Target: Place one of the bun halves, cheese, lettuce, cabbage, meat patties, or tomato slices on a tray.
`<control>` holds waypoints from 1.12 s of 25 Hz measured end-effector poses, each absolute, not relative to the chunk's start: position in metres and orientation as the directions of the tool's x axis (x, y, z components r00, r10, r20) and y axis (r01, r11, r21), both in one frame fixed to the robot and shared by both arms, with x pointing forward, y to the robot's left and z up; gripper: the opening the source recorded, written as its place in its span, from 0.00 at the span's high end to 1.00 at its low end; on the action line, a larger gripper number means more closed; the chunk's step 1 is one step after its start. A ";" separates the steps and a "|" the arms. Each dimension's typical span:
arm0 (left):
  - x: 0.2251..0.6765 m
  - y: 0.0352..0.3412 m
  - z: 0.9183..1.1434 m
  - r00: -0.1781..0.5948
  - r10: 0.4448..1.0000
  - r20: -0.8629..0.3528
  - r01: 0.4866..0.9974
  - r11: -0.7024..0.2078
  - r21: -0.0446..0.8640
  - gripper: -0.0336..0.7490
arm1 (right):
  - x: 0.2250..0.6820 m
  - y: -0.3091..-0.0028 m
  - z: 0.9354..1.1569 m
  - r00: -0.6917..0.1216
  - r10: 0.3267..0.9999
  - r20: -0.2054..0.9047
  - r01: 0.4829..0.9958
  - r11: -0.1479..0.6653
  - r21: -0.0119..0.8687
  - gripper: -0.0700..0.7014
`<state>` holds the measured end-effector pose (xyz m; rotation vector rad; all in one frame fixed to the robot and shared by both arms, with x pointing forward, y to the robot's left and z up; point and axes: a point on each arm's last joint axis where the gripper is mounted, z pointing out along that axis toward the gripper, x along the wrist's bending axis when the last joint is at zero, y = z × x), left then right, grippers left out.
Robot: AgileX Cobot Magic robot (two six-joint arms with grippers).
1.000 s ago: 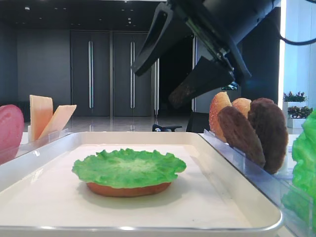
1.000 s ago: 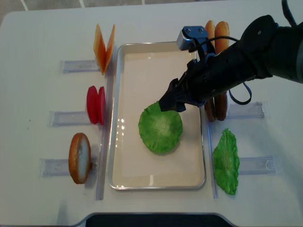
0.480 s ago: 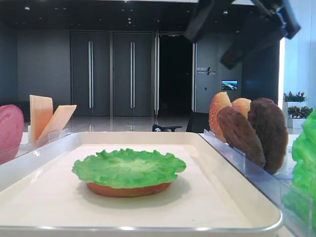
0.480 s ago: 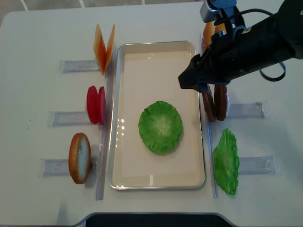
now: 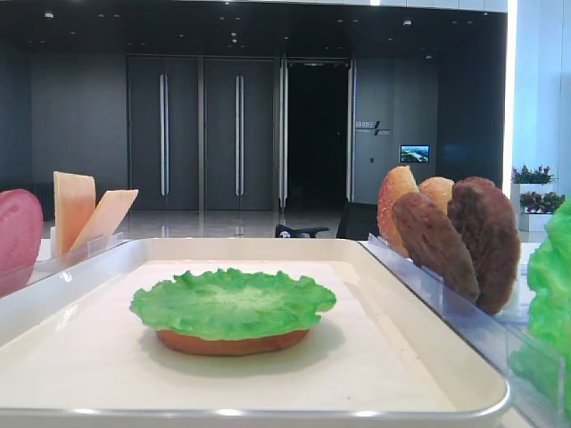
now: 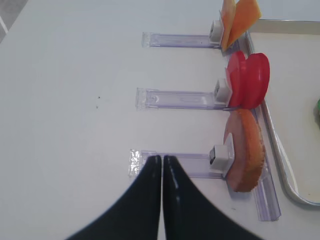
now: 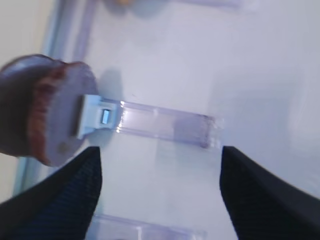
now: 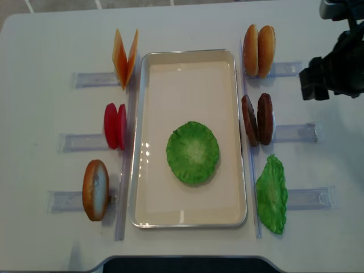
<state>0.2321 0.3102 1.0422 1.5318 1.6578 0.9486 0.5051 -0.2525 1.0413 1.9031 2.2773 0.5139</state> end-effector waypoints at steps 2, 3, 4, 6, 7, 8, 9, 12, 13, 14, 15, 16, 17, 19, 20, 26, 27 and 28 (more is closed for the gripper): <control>0.232 0.310 1.042 -0.077 0.997 -0.004 0.502 0.042 0.864 0.96 | 0.502 -0.270 1.039 -0.136 0.985 0.104 0.956 0.102 0.276 0.25; 0.232 0.310 1.042 -0.077 0.997 -0.004 0.502 0.042 0.864 0.96 | 0.500 -0.278 1.038 -0.102 0.990 0.102 0.966 0.074 0.246 0.25; 0.232 0.310 1.042 -0.077 0.997 -0.004 0.502 0.042 0.864 0.96 | 0.498 -0.286 1.039 -0.070 0.993 0.094 0.973 0.047 0.228 0.25; 0.232 0.310 1.042 -0.077 0.997 -0.004 0.502 0.042 0.864 0.96 | 0.493 -0.299 1.040 -0.009 0.996 0.085 0.980 -0.008 0.199 0.25; 0.232 0.310 1.042 -0.077 0.997 -0.004 0.502 0.042 0.864 0.96 | 0.490 -0.305 1.042 0.017 0.997 0.078 0.980 -0.033 0.197 0.25; 0.232 0.310 1.042 -0.077 0.997 -0.004 0.502 0.042 0.864 0.96 | 0.486 -0.309 1.044 0.042 0.996 0.074 0.978 -0.056 0.199 0.25; 0.232 0.310 1.042 -0.077 0.997 -0.004 0.502 0.042 0.864 0.96 | 0.483 -0.313 1.045 0.061 0.996 0.067 0.977 -0.073 0.202 0.25; 0.232 0.310 1.042 -0.077 0.997 -0.004 0.502 0.042 0.864 0.96 | 0.467 -0.319 1.049 0.097 0.994 0.053 0.969 -0.107 0.222 0.25; 0.232 0.310 1.042 -0.077 0.997 -0.004 0.502 0.042 0.864 0.96 | 0.460 -0.318 1.050 0.102 0.993 0.052 0.967 -0.112 0.228 0.25; 0.232 0.310 1.042 -0.077 0.997 -0.004 0.502 0.042 0.864 0.96 | 0.452 -0.318 1.051 0.103 0.993 0.049 0.964 -0.112 0.240 0.25; 0.232 0.310 1.042 -0.077 0.997 -0.004 0.502 0.042 0.864 0.96 | 0.444 -0.317 1.051 0.105 0.993 0.050 0.963 -0.114 0.243 0.25; 0.232 0.310 1.042 -0.077 0.997 -0.004 0.502 0.042 0.864 0.96 | 0.435 -0.316 1.049 0.105 0.993 0.050 0.964 -0.114 0.240 0.25; 0.232 0.310 1.042 -0.077 0.997 -0.004 0.502 0.042 0.864 0.96 | 0.425 -0.315 1.050 0.105 0.993 0.050 0.962 -0.114 0.250 0.25; 0.232 0.310 1.042 -0.077 0.997 -0.004 0.502 0.042 0.864 0.96 | 0.405 -0.313 1.047 0.104 0.993 0.050 0.959 -0.114 0.259 0.25; 0.232 0.310 1.042 -0.077 0.997 -0.004 0.502 0.042 0.864 0.96 | 0.394 -0.311 1.046 0.103 0.993 0.050 0.955 -0.113 0.275 0.25; 0.232 0.310 1.042 -0.077 0.997 -0.004 0.502 0.042 0.864 0.96 | 0.327 -0.304 1.042 0.094 0.994 0.047 0.890 -0.105 0.444 0.25; 0.232 0.310 1.042 -0.077 0.997 -0.004 0.502 0.042 0.864 0.96 | 0.318 -0.303 1.041 0.093 0.995 0.046 0.874 -0.103 0.474 0.25; 0.232 0.310 1.042 -0.077 0.997 -0.004 0.502 0.042 0.864 0.96 | 0.309 -0.302 1.041 0.091 0.995 0.044 0.856 -0.100 0.507 0.25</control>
